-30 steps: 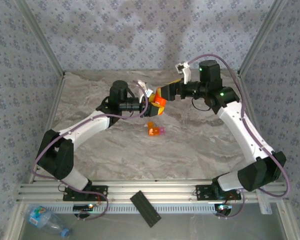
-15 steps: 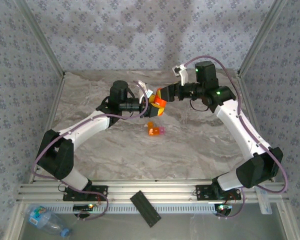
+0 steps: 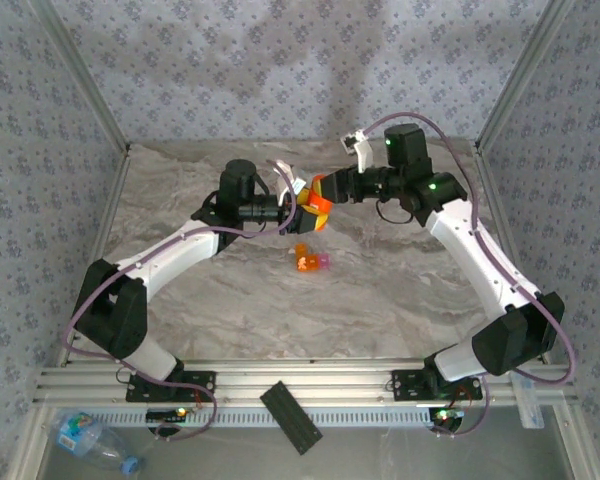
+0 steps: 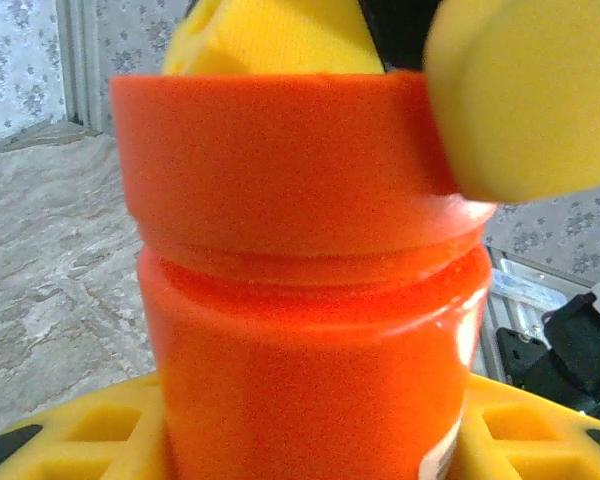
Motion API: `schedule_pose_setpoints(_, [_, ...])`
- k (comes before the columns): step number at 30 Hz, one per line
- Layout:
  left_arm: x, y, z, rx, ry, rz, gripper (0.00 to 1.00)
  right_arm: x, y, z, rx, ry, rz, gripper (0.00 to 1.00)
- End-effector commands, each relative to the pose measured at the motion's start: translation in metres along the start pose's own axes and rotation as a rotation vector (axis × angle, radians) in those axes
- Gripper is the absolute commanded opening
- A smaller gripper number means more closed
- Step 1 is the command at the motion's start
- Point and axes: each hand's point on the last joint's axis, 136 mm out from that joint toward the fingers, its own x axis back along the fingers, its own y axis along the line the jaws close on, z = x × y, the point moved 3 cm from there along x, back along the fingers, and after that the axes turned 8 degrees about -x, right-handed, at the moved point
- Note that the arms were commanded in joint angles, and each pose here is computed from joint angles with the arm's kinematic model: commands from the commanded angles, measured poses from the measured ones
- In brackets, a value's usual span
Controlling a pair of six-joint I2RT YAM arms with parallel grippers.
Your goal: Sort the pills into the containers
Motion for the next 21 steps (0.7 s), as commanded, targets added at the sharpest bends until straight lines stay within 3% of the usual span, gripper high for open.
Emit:
schedule_pose_setpoints(1, [0.004, -0.002, -0.033, -0.106, -0.062, -0.026, 0.00, -0.013, -0.006, 0.006, -0.045, 0.010, 0.048, 0.43])
schedule_pose_setpoints(13, [0.009, 0.012, -0.039, -0.153, -0.121, -0.228, 0.00, -0.063, -0.016, 0.031, -0.183, -0.078, 0.210, 0.41])
schedule_pose_setpoints(21, [0.006, 0.022, -0.028, -0.132, -0.100, -0.294, 0.00, -0.062, -0.015, 0.021, -0.191, -0.104, 0.234, 0.48])
